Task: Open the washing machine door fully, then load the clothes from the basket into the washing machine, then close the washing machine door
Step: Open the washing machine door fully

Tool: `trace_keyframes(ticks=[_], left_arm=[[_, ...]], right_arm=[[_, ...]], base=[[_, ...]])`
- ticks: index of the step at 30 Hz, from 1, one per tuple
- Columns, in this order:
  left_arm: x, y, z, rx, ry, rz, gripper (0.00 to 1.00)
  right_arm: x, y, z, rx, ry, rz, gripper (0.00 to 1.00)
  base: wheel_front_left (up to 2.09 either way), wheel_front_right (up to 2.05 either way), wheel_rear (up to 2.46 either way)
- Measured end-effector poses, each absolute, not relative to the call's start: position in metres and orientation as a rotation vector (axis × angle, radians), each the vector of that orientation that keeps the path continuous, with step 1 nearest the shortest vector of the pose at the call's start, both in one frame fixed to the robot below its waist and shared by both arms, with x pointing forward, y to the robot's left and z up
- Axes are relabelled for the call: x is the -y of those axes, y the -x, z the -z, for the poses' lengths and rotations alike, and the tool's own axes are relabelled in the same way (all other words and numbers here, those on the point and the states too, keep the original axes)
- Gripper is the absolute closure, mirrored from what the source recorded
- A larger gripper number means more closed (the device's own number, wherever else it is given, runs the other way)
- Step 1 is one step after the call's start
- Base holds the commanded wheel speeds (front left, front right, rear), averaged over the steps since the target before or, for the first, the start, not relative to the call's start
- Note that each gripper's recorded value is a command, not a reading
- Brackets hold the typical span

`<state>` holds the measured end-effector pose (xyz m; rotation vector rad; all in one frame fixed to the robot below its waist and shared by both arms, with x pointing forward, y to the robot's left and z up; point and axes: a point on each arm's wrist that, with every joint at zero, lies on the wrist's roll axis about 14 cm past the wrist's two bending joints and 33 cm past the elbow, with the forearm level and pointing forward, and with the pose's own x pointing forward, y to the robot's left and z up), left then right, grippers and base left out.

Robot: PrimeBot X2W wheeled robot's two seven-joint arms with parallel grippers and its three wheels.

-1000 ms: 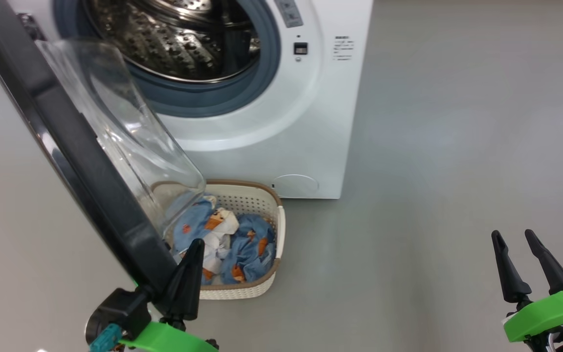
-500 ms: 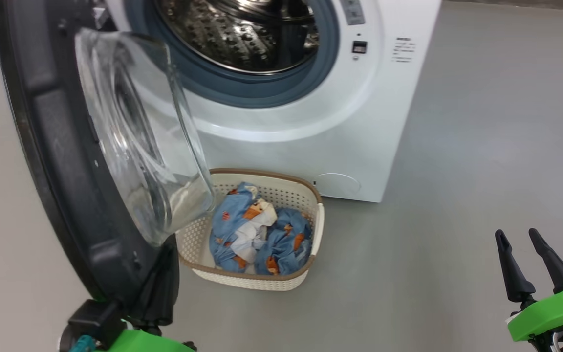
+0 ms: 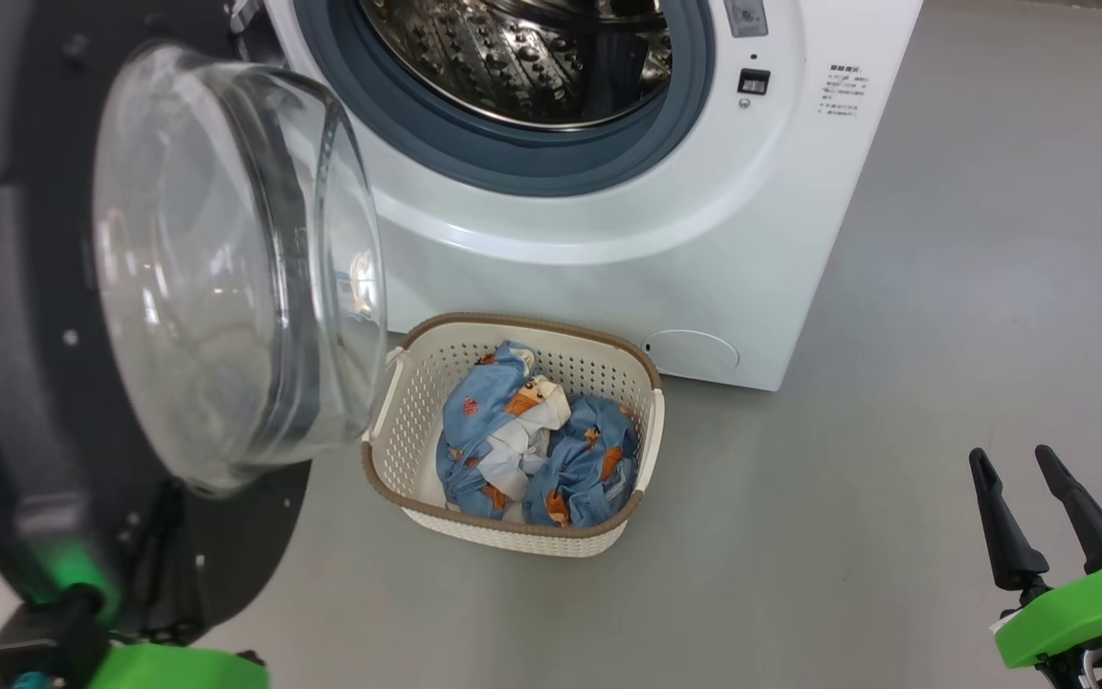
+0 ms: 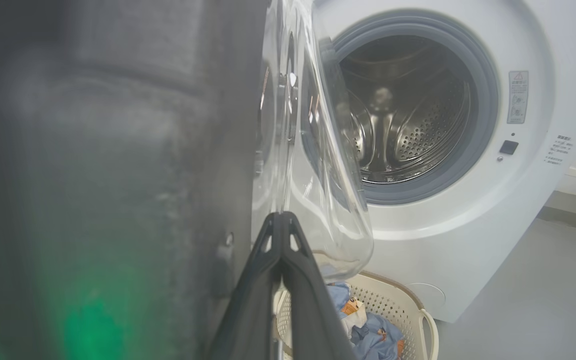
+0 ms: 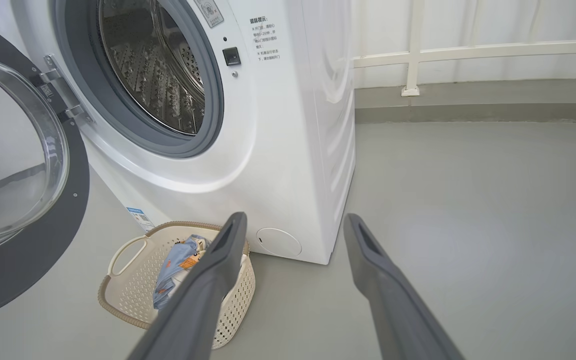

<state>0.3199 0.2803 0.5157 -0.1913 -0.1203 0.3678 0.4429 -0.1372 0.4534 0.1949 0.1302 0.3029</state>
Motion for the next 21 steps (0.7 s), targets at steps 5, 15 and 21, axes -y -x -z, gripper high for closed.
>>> trace_keyframes(ticks=[5,15,21], left_arm=[[-0.309,-0.313,-0.515,0.112,0.145,-0.446,1.00],[-0.362,-0.315,-0.518,0.105,0.075,-0.571,1.00],[-0.397,-0.314,-0.520,0.101,0.038,-0.659,1.00]], right_arm=[[0.138,-0.444,-0.447,-0.145,-0.196,-0.300,0.00],[0.143,-0.448,-0.429,-0.186,-0.194,-0.288,0.00],[0.141,-0.456,-0.426,-0.189,-0.197,-0.295,0.00]], base=[[0.00,0.00,0.00],[0.00,0.00,0.00],[0.00,0.00,0.00]])
